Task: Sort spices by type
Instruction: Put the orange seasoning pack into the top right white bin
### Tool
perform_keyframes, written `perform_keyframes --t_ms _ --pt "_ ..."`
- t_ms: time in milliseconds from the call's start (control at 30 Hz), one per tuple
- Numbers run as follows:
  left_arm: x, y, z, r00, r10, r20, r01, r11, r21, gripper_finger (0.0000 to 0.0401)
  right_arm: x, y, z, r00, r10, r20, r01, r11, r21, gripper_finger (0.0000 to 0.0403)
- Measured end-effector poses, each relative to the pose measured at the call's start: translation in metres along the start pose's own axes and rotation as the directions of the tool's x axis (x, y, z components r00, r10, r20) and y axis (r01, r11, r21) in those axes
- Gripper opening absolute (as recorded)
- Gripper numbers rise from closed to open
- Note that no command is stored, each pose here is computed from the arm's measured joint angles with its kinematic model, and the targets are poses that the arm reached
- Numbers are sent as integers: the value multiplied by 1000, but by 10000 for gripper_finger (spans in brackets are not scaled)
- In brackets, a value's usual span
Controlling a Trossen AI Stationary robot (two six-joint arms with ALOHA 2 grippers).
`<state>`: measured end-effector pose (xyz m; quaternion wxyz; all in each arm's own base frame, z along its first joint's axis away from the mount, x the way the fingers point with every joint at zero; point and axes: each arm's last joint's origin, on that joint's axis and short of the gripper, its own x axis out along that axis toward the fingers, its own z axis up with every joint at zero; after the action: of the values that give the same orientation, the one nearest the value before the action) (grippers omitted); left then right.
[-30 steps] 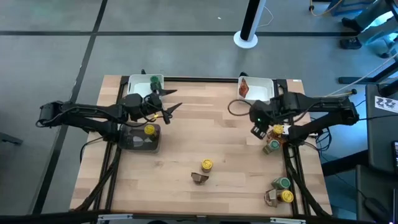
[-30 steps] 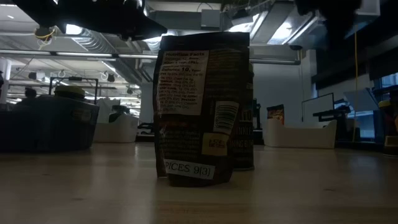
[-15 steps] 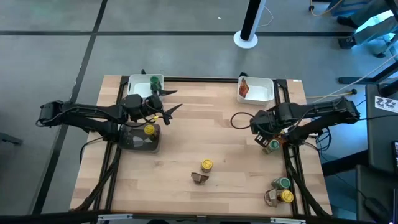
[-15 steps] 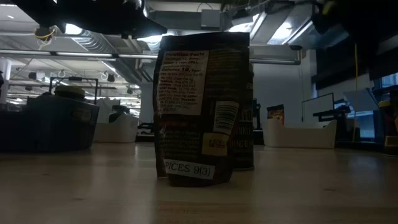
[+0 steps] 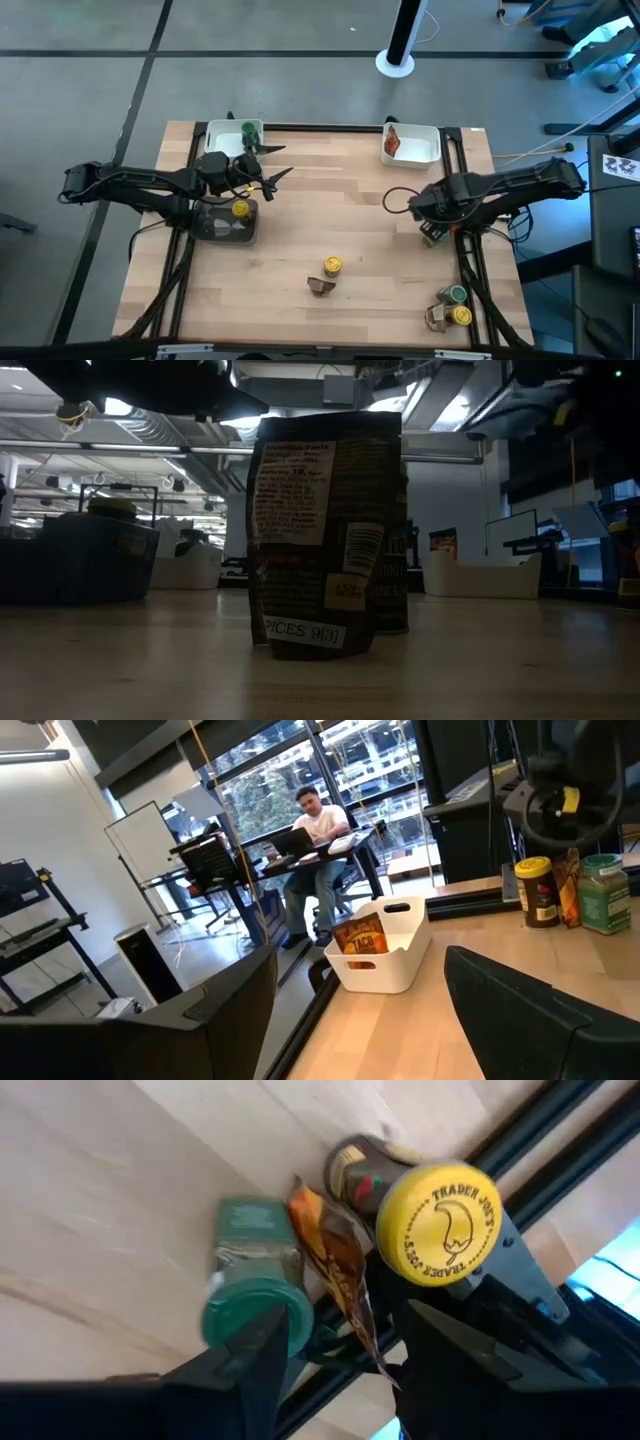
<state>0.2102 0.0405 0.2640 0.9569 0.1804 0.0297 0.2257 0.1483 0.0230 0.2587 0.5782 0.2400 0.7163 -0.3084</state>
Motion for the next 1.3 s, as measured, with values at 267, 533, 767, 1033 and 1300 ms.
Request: perform_keyframes --t_ms 267,533,767,1033,1300 --pt "0 0 0 1000 0 0 0 1000 0 276 14 -1 -1 997 -30 -66 31 999 17 176" --pt "0 0 0 1000 0 0 0 1000 0 276 14 0 -1 998 -24 -61 25 1000 18 86" --pt "0 0 0 1000 0 0 0 1000 0 276 16 5 3 999 -6 -36 6 1000 16 56" --pt "0 0 0 1000 0 -1 0 1000 0 276 22 13 10 996 -75 -46 73 997 -40 56" --pt "0 0 0 1000 0 -1 0 1000 0 276 25 15 13 994 -108 -36 103 988 -113 33"
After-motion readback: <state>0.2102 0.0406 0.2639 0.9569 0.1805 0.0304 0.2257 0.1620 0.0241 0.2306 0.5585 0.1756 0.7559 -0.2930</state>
